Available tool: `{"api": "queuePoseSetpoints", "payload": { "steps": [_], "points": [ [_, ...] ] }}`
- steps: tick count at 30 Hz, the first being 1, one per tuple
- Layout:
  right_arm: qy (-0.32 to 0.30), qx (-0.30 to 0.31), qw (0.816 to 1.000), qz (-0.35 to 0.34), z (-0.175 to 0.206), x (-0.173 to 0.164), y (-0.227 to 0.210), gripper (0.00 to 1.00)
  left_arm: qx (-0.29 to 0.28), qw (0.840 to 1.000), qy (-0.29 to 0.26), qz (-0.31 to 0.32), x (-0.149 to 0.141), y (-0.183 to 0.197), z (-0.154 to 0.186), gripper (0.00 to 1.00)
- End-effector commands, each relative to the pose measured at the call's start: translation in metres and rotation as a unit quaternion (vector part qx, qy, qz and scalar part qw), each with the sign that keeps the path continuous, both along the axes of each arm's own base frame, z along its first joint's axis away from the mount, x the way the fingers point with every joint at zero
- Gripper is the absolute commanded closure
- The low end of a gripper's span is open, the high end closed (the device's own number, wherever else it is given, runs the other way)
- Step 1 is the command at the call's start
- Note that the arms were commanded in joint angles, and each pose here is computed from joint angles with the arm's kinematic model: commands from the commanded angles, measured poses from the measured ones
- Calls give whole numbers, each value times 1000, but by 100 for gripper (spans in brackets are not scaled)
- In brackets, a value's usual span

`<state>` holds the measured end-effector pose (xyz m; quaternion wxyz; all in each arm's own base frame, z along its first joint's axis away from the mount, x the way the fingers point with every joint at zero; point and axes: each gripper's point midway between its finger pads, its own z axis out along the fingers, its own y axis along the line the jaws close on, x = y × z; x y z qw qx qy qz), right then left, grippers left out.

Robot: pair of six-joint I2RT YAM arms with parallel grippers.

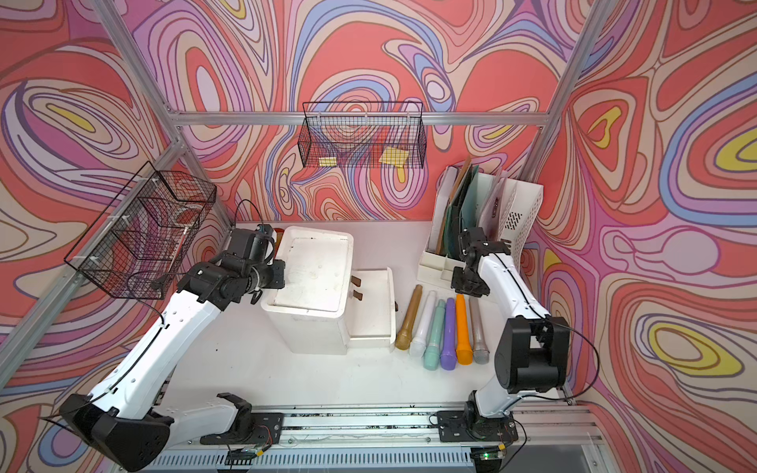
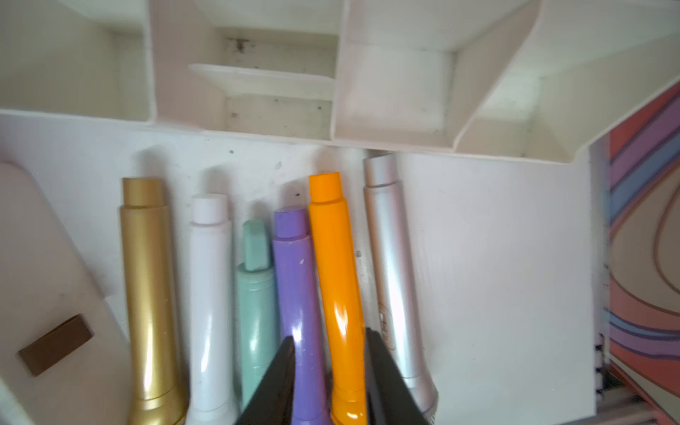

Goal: Take the microphone out of the drawer
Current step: Close the drawer in the storage box.

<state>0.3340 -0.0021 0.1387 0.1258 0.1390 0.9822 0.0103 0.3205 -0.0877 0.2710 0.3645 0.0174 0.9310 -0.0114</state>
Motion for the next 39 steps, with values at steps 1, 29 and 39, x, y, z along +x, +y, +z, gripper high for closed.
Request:
{"api": "queuePoseSetpoints", "payload": {
  "steps": [1,29,39],
  "points": [
    [-43,100,994,5,4,6,37,80,26,998,44,-27,-16,1,-18,100],
    [-40,238,964,111,-52,18,203,100,34,998,53,-21,-19,4,-16,100],
    [-35,303,942,139,-52,11,249,100,26,998,55,-23,-18,1,-17,100]
  ]
}}
